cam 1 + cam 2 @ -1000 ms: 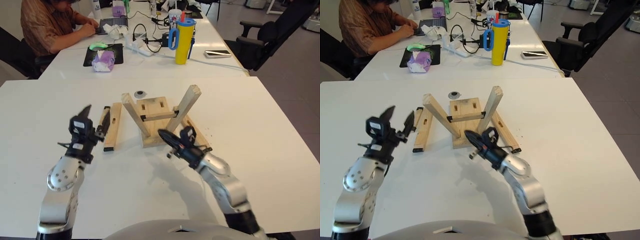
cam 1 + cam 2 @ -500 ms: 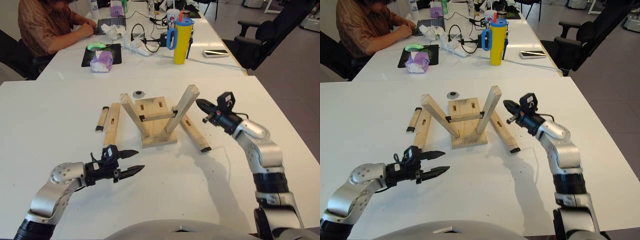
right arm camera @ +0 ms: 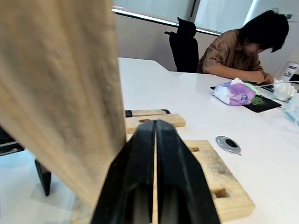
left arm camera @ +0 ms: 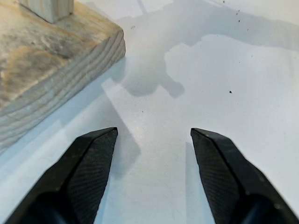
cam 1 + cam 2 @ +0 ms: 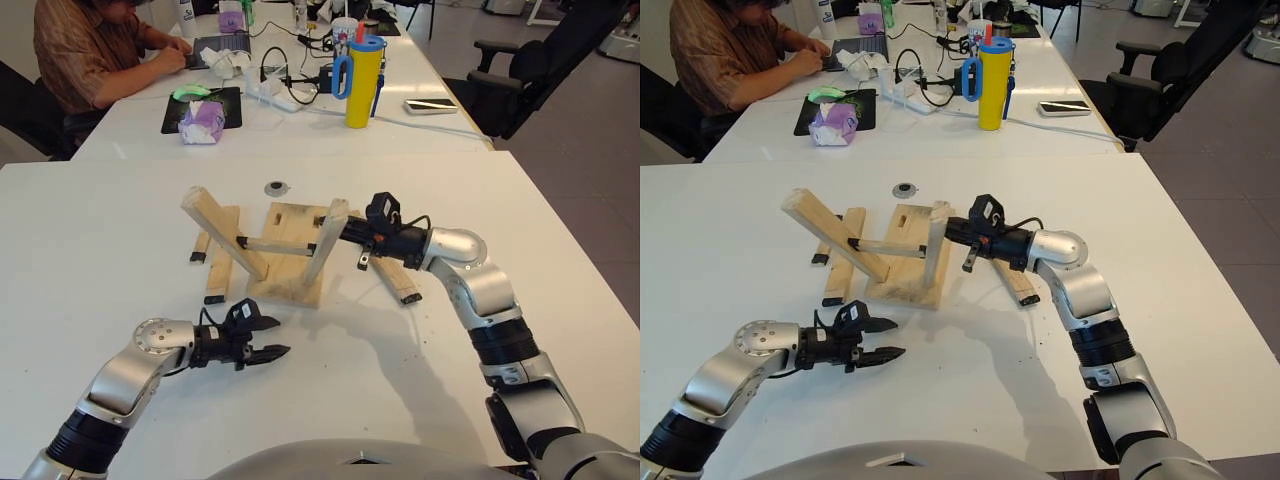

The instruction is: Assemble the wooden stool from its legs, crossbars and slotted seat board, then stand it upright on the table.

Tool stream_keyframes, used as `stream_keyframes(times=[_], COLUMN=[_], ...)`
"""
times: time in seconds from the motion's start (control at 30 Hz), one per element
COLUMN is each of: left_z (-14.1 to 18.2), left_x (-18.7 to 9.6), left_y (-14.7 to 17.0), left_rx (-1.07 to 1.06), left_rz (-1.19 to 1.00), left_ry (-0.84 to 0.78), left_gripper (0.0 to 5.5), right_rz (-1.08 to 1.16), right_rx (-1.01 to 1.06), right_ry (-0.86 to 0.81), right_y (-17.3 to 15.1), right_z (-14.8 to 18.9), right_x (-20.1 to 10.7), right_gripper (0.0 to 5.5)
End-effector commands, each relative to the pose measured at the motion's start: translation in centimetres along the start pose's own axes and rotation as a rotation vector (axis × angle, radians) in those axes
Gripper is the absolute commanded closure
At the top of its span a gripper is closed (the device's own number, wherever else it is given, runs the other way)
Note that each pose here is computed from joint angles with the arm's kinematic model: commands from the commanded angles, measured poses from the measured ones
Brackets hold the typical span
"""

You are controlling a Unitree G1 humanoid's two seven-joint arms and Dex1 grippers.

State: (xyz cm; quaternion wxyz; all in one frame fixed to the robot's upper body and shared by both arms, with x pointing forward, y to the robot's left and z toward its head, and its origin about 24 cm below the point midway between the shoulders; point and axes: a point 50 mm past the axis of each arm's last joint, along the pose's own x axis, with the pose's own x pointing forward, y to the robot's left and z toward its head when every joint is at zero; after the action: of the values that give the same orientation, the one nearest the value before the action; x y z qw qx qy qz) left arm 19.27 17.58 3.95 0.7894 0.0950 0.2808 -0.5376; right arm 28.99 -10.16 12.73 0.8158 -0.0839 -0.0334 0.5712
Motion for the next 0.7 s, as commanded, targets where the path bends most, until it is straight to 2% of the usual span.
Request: stream_keyframes(times=[0.03, 0.37, 0.47, 0.7], left_z=[-0.8, -1.8, -2.1, -1.8], left_x=[0.1, -0.2, -0.4, -1.0], left_y=[-0.8, -1.0, -0.9, -0.3], left_rx=[-0.048, -0.071, -0.070, -0.045], left_rz=[-0.026, -0.033, -0.029, -0.016], left_ry=[0.049, 0.099, 0.116, 0.122], left_gripper=[2.56, 2.56, 2.56, 2.56], right_rz=[0.104, 0.333, 0.337, 0.206], right_rx=[0.022, 0.101, 0.122, 0.132], right_ry=[-0.020, -0.045, -0.039, 0.025], right_y=[2.3, 7.1, 7.4, 5.6], right_z=[0.3, 2.5, 2.6, 1.1], right_x=[1.5, 3.3, 3.4, 3.3], right_gripper=[5.50, 5.50, 5.50, 5.50])
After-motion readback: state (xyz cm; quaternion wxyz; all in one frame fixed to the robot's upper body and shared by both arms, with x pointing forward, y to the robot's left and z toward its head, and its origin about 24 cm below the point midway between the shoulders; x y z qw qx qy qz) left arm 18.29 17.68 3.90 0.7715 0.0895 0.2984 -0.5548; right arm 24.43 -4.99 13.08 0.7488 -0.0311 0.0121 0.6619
